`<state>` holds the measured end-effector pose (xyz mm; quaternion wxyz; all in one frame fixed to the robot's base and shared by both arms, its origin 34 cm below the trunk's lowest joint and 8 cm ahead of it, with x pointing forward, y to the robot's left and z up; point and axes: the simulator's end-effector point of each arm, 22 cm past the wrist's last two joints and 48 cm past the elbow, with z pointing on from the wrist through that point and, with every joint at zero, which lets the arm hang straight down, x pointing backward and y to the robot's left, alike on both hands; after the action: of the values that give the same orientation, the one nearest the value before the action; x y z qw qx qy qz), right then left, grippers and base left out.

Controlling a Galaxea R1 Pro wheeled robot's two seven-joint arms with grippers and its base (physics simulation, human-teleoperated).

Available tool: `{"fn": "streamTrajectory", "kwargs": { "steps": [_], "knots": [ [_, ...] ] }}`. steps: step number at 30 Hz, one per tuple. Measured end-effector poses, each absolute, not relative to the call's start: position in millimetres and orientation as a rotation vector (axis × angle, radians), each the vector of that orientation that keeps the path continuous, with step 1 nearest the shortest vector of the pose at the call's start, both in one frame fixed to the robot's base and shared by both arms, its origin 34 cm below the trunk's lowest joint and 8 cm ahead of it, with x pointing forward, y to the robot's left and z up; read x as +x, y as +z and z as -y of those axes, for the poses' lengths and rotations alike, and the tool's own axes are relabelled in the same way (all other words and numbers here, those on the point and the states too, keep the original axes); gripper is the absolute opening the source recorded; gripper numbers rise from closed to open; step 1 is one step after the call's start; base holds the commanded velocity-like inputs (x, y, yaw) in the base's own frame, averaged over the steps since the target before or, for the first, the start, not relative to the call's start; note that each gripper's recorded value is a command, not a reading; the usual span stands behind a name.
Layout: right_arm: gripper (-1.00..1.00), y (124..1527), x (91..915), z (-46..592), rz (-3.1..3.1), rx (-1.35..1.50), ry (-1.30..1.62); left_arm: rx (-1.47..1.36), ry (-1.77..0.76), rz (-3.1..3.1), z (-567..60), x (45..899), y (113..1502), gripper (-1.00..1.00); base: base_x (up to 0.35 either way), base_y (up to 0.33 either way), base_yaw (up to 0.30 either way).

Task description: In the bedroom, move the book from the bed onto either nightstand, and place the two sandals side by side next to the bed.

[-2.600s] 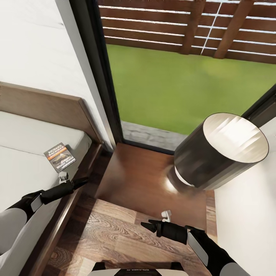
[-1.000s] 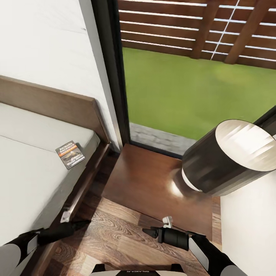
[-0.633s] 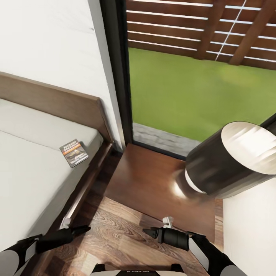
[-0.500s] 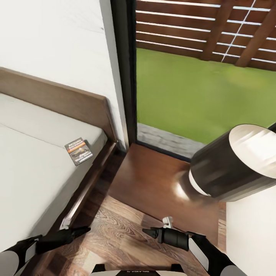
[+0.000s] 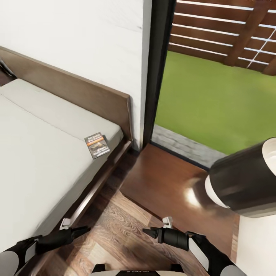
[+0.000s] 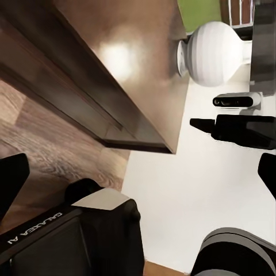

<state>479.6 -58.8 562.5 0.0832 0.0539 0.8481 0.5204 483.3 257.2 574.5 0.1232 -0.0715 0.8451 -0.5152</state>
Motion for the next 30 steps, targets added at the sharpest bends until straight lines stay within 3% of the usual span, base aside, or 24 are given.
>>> {"fn": "streamTrajectory", "kwargs": {
  "steps": [23, 30],
  "knots": [
    [1.00, 561.3, 478.5, 58.8, -2.535, 0.164, 1.555, -0.214, -1.529, -2.457, -245.0, 481.5, 573.0, 1.00, 0.000, 0.000, 0.290],
    [1.00, 560.9, 478.2, 58.9, -2.535, 0.165, 1.555, -0.222, -1.646, -2.400, -176.9, 480.5, 573.1, 1.00, 0.000, 0.000, 0.111]
  ]
}}
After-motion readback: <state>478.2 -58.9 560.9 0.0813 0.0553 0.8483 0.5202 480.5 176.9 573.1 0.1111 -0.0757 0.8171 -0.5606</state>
